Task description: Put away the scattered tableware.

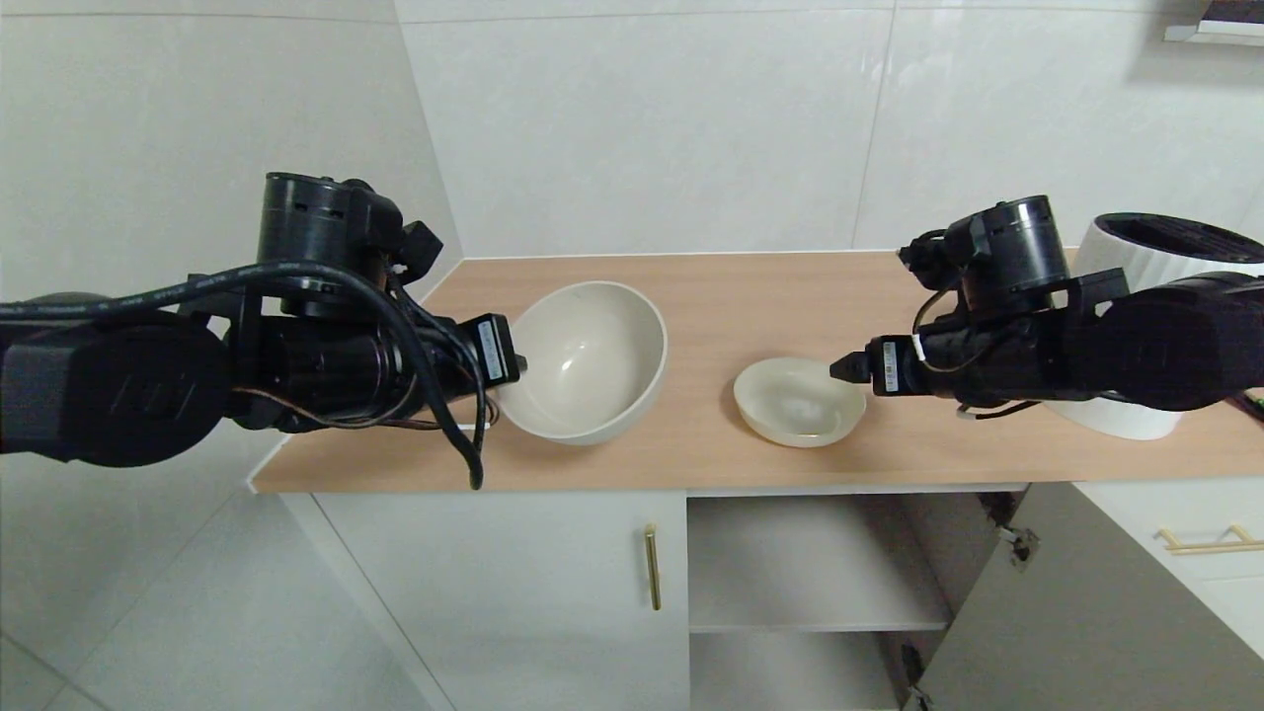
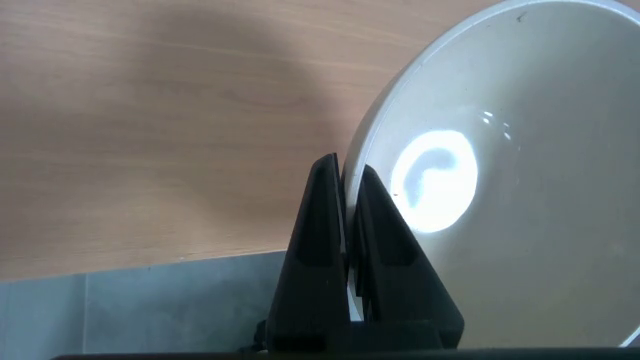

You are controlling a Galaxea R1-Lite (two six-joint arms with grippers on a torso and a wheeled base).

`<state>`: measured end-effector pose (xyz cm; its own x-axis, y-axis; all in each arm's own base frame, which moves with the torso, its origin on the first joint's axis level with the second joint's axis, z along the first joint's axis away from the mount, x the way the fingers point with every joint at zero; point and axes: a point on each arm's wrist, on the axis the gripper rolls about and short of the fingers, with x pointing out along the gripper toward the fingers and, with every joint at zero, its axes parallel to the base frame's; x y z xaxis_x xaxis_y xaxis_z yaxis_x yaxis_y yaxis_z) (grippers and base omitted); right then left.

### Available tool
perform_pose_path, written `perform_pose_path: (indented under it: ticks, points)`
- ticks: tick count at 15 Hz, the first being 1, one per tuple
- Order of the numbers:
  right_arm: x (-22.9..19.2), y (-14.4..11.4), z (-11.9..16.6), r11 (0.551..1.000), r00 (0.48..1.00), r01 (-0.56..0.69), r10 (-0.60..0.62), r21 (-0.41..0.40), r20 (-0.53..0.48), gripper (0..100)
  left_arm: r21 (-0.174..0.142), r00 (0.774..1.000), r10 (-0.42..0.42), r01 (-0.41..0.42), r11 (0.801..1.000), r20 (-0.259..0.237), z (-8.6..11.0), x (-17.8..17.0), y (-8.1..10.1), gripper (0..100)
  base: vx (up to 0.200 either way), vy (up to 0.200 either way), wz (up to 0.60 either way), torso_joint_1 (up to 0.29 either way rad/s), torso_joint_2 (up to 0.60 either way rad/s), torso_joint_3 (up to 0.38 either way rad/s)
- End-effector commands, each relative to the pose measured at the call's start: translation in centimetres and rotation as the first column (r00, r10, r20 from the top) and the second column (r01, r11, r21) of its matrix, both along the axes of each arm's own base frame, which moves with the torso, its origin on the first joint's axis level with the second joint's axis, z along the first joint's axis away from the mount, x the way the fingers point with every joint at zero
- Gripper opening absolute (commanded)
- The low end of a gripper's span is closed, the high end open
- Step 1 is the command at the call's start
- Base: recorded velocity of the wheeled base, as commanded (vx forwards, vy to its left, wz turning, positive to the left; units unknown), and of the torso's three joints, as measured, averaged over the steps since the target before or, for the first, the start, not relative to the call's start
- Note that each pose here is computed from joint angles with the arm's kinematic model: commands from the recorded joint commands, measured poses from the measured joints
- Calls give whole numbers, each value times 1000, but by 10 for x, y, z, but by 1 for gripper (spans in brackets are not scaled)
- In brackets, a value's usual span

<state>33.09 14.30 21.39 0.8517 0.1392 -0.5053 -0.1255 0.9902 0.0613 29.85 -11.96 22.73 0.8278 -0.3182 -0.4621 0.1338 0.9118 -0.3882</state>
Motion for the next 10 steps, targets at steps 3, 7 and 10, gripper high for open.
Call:
perform_pose_path:
  ticks: [3, 7, 10]
  points:
    - [21, 9, -31, 1000, 998, 13, -14, -17, -67, 100, -2, 1000, 1, -1, 1000, 5, 1, -1, 0, 0, 0, 0, 0, 0, 0, 0]
    - [33, 13, -45, 999, 995, 42, -43, -15, -90, 100, 1, 1000, -1, 1, 1000, -1, -1, 0, -1, 0, 0, 0, 0, 0, 0, 0]
    - [36, 12, -44, 999, 997, 48, -48, -2, -67, 100, 1, 1000, -1, 1, 1000, -3, -1, 1, -1, 0, 0, 0, 0, 0, 0, 0]
